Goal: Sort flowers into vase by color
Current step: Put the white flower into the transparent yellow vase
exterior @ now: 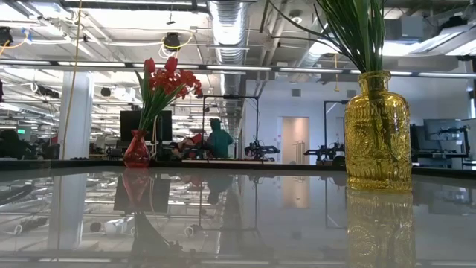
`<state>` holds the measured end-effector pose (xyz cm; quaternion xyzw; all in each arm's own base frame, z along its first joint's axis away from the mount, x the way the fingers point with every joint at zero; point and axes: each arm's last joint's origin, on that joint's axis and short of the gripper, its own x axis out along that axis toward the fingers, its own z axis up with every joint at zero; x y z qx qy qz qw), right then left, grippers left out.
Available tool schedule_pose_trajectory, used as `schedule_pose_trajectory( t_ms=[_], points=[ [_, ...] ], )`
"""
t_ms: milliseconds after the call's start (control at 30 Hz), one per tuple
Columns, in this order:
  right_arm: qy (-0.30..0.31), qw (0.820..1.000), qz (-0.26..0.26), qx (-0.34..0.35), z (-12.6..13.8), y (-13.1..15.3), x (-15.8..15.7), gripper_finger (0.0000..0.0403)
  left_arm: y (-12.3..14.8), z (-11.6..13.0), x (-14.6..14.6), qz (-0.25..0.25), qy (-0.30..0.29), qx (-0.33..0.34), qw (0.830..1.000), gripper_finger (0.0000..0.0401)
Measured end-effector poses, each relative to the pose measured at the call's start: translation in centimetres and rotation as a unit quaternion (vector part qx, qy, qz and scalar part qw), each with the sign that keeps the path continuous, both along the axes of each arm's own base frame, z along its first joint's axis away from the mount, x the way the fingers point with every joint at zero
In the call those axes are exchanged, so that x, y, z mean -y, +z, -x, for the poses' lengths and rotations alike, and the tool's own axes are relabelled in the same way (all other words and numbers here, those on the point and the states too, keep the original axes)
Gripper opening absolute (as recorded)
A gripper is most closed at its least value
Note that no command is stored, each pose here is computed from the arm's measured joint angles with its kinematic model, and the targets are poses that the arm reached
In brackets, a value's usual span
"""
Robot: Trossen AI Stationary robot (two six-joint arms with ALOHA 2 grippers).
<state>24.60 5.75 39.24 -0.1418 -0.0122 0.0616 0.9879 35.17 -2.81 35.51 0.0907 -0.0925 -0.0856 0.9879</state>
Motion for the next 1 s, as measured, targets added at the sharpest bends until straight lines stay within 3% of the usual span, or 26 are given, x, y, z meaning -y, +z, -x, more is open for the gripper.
schedule_pose_trajectory(
  t_ms=[300,667,833,1000],
  points=[
    [-0.001,1.0,-0.011,0.008,-1.6,-0.5,0.8,0.0191,0.0,0.0,-0.4,0.007,0.03,0.001,1.0,0.0],
    [-0.038,0.999,-0.011,0.009,-1.0,-0.2,1.2,0.0027,0.0,-0.1,-0.5,0.004,0.031,0.0,0.999,0.0008],
    [-0.04,0.998,-0.036,0.033,1.4,1.4,1.3,0.0028,0.2,0.9,-0.4,-0.025,0.016,-0.031,0.999,0.0062],
    [-0.015,0.996,-0.076,0.049,4.9,2.9,1.1,0.003,2.2,4.5,-0.5,-0.046,-0.016,-0.073,0.996,0.0137]
  ],
)
